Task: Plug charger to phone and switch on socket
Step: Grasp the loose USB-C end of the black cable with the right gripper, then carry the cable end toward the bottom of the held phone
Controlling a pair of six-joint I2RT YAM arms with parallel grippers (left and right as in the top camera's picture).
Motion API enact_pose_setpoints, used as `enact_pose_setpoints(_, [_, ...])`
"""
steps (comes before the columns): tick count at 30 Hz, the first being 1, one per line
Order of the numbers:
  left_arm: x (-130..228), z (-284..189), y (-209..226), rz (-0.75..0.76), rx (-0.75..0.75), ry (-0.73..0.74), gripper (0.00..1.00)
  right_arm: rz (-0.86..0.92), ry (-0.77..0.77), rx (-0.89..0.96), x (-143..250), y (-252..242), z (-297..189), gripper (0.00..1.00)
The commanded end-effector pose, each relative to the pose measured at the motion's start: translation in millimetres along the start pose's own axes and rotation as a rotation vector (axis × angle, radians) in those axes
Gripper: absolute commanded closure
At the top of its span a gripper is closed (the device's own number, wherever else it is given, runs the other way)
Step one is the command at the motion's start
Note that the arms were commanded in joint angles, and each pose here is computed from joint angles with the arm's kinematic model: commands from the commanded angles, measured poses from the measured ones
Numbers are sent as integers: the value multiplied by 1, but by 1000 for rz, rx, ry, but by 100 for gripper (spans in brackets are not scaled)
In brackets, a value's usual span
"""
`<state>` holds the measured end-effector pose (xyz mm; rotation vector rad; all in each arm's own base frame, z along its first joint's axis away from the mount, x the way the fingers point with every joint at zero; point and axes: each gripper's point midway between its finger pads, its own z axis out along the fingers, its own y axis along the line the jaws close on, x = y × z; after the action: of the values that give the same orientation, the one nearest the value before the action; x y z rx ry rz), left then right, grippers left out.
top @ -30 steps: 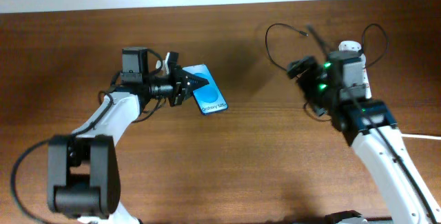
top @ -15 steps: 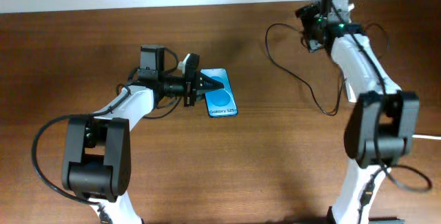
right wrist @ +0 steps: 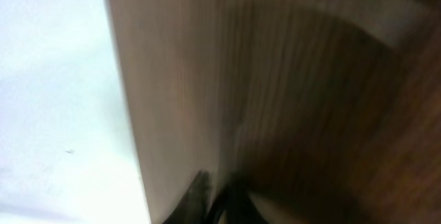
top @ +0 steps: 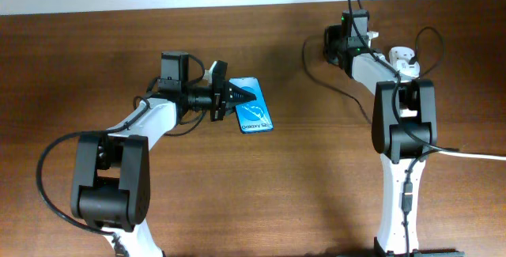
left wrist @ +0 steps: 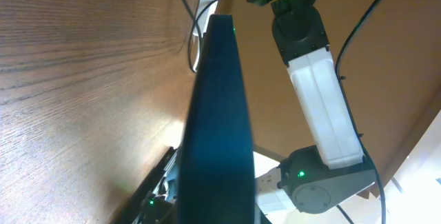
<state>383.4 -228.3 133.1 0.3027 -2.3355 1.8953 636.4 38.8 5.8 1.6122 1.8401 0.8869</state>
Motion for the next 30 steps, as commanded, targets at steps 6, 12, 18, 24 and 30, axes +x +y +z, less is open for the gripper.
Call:
enact_pose_setpoints(6, [8, -4, -15, 27, 55, 62, 100, -609, 225, 121, 30, 8, -79, 96])
enact_pose_setpoints(12, [6, -40, -50, 297, 200, 116, 100, -1180, 573, 326, 106, -15, -293, 96])
enact_pose_setpoints(18, [-6, -63, -50, 323, 210, 59, 100, -1331, 846, 496, 175, -120, -334, 96])
enact_pose_setpoints(24, [-31, -120, -43, 307, 219, -84, 100, -1290, 664, 638, 146, -207, -282, 78])
enact_pose_setpoints(30, [-31, -120, -43, 307, 219, -84, 100, -1310, 601, 544, 149, -189, -264, 1])
